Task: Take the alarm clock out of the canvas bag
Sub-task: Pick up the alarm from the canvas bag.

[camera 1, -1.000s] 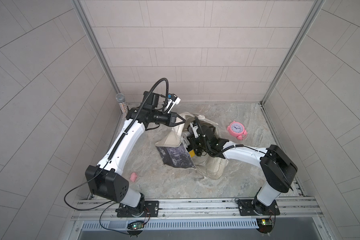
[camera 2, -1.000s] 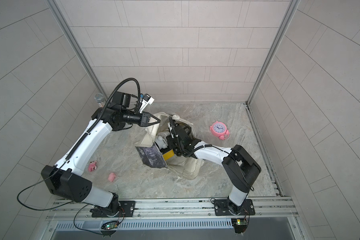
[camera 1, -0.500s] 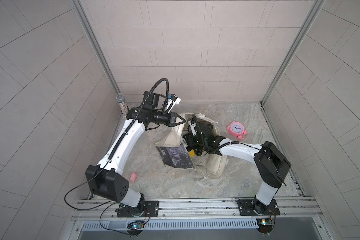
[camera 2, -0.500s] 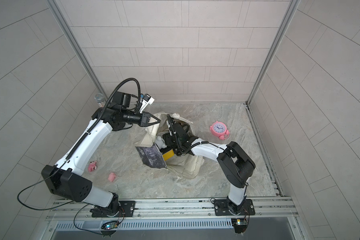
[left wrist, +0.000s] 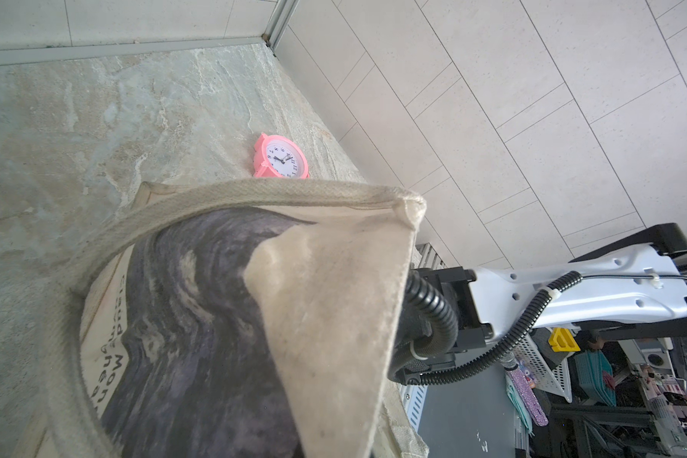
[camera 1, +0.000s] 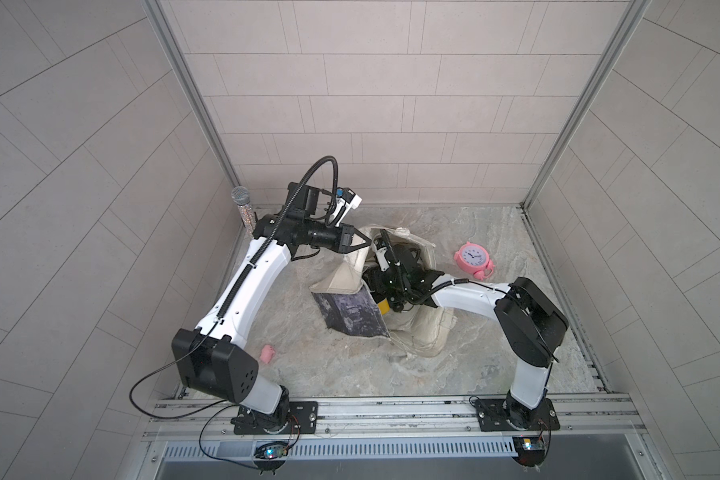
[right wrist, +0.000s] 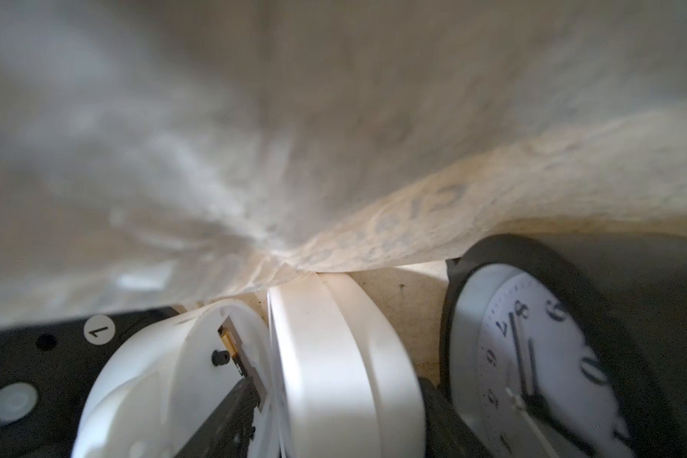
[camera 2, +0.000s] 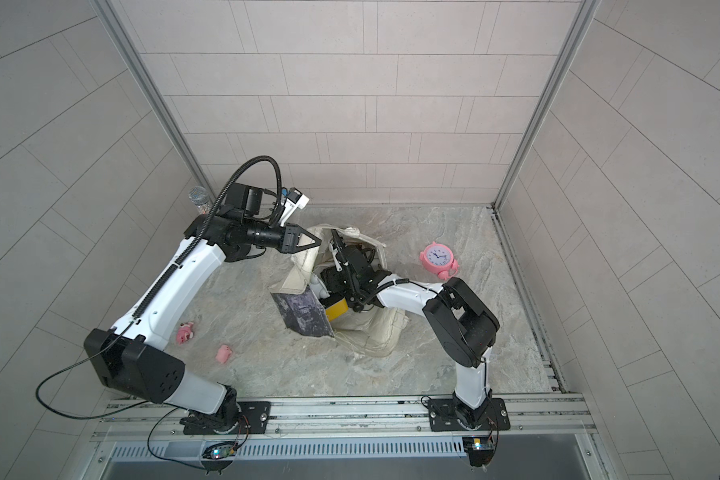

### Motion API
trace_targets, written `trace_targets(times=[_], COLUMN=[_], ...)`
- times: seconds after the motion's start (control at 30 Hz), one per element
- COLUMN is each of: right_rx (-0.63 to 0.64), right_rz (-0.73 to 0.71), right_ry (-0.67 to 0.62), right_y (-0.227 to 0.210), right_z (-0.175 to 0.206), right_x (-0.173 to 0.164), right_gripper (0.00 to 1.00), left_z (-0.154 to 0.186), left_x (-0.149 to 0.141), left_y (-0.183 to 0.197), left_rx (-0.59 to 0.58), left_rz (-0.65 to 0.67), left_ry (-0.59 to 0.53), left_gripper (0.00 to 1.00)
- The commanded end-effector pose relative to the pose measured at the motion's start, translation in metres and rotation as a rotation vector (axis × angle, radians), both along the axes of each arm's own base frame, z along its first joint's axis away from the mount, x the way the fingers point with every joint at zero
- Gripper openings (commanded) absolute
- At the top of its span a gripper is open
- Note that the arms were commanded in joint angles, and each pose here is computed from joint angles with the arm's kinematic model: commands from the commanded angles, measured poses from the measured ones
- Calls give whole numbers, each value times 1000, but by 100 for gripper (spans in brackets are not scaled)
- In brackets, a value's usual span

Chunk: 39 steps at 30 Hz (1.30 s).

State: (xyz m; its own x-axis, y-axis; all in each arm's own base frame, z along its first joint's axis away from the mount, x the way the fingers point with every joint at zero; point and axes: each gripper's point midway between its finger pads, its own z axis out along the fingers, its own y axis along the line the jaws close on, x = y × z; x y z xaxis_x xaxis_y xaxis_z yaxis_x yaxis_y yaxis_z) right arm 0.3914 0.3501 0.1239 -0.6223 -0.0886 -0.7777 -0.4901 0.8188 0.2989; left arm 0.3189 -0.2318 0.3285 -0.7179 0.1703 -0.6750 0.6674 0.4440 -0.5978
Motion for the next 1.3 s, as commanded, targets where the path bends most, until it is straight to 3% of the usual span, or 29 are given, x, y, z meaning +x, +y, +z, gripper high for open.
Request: trace_targets(times=[0.0,0.47,1.27], right_rx=[12,-3,36], right_rz=[6,-8,56], right_ry=[56,22,-160], right_y=[1,-5,-80], right_z=[-17,-2,146], right_x=[1,1,-63], right_gripper=[61,26,24], left_z=[54,54,70], left_x=[-14,-14,10], left_y=[-14,-14,5], left_rx=[-122,-114,-70], left_rz=[-114,-94,104], left_ry=[-163,-174,-265], left_gripper=[0,0,0])
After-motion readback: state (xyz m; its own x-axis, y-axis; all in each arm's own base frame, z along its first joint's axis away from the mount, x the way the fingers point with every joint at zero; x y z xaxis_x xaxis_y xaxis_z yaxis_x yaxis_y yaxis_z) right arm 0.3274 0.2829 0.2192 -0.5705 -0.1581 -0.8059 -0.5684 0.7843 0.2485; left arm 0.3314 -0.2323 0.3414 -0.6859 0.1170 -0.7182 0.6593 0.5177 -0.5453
